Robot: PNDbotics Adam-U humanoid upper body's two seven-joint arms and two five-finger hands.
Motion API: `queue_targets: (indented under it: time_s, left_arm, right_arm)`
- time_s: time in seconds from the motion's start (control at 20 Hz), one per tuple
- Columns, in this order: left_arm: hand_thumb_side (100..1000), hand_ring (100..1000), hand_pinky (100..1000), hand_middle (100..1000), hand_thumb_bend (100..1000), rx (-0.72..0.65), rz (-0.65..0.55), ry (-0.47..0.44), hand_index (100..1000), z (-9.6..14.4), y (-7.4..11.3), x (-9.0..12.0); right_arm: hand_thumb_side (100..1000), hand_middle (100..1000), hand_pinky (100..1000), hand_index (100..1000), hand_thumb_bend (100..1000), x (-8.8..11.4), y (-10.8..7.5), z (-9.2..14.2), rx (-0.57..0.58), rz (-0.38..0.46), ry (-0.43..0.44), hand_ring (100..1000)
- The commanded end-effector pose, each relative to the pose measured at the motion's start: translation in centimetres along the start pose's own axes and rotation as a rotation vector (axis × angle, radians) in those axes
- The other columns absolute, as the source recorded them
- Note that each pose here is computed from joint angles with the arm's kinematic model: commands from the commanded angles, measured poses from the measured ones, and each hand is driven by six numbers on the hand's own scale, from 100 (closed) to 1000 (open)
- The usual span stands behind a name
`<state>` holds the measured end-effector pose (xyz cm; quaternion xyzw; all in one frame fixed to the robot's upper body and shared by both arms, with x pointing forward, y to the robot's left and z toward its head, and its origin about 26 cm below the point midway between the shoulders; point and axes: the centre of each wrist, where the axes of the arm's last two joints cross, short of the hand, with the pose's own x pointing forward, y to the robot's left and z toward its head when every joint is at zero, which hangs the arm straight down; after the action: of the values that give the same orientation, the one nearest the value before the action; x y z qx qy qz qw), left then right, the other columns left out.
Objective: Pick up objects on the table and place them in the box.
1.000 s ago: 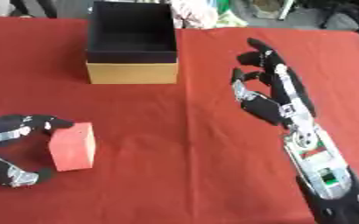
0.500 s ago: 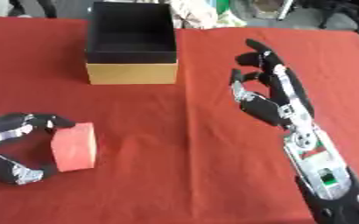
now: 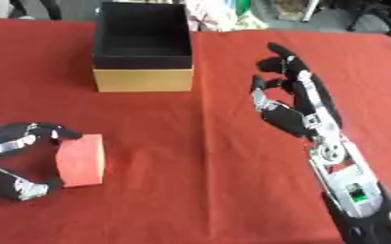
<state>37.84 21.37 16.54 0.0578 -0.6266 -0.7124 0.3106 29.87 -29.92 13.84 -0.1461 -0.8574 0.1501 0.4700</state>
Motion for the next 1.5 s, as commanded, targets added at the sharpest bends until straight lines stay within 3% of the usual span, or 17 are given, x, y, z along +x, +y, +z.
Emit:
queue_targets:
  time_s: [0.05,0.7,1.5]
  left_arm:
    - [426,893,792,845,296,0.047,-0.033,-0.012,966,0.7,1.6,0.7]
    - [469,904,800,858,315,0.046,-0.05,-0.033,973,1.4,2.6,1.6]
    - [502,903,799,859,317,-0.036,-0.049,-0.004,976,0.5,1.4,0.1]
  right_arm:
    - [210,702,638,941,100,0.3,-0.6,-0.3,-0.002,0.014,-0.016,800]
    - [210,702,638,941,100,0.3,-0.6,-0.2,-0.004,0.015,-0.015,800]
    - [206,702,637,941,100,0.3,-0.5,-0.3,-0.002,0.013,-0.015,799]
